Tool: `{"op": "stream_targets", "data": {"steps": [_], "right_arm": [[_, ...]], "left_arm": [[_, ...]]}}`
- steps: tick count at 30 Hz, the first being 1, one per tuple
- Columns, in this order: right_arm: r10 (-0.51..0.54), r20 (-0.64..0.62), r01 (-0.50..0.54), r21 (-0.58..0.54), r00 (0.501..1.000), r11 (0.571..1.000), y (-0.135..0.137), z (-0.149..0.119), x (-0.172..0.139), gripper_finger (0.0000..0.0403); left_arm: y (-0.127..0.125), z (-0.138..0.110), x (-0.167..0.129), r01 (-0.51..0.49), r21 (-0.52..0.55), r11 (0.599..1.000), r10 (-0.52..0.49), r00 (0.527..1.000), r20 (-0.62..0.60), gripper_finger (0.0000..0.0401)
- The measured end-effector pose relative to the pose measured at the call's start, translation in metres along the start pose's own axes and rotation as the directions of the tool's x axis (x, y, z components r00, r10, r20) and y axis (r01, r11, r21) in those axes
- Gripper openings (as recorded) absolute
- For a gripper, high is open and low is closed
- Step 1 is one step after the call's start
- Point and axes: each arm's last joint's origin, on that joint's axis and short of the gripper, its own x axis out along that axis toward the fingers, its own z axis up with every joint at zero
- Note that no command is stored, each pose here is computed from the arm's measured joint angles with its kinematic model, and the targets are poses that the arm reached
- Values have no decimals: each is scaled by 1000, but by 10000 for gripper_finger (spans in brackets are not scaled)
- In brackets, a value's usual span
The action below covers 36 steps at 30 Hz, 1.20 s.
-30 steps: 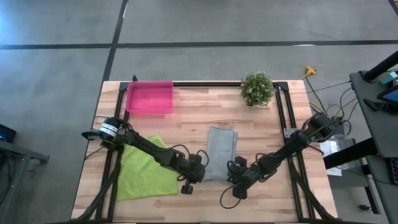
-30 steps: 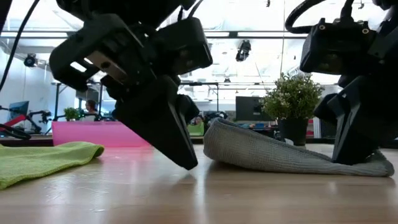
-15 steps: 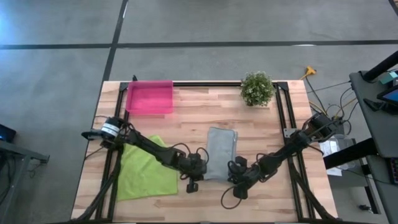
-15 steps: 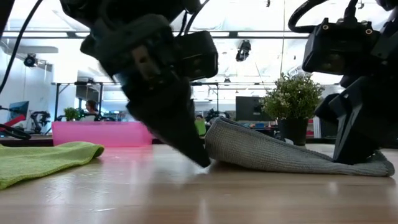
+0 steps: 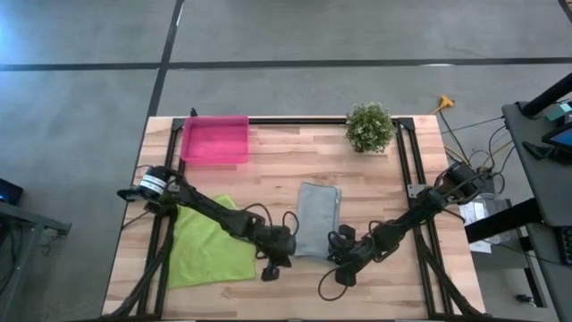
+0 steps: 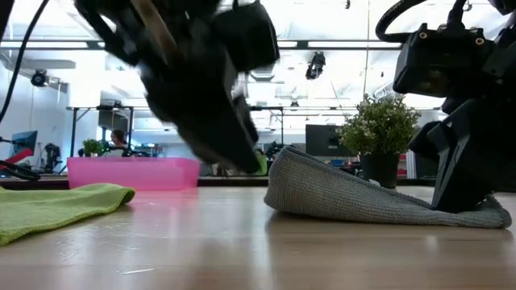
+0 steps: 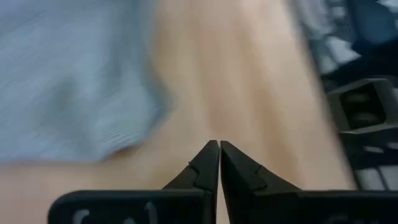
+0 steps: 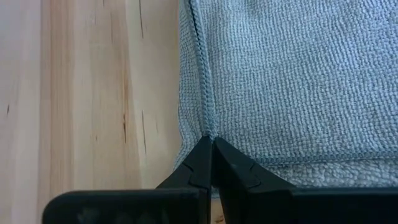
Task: Roll microfiber towels into tight, uniform cylinder then place into a basket
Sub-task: Roll the blue microfiber cloth
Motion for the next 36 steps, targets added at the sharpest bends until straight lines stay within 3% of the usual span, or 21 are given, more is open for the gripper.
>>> {"op": "stream_targets", "data": {"steps": [5, 10, 14, 19, 31, 36], "right_arm": [[5, 6, -5, 5, 1000, 1000, 0, 1, 0, 9], [9, 11, -9, 6, 1000, 1000, 1, 1, 0, 9], [14, 16, -14, 8, 1000, 1000, 1, 2, 0, 9], [15, 16, -16, 9, 1000, 1000, 1, 2, 0, 9], [21, 14, -21, 6, 1000, 1000, 1, 2, 0, 9], [21, 14, -22, 9, 1000, 1000, 1, 2, 0, 9]], "left_arm": [[-30, 13, -15, 58, 236, 970, -85, 990, 108, 0], [-36, 15, -9, -95, 397, 913, 13, 979, 203, 0], [-15, 7, 6, -163, 384, 909, 106, 981, 164, 0], [1, 11, 9, -297, 343, 891, 235, 949, 210, 0], [20, 5, 9, -301, 323, 897, 283, 954, 103, 0], [9, 22, -14, -341, 289, 895, 295, 936, 192, 0]]}}
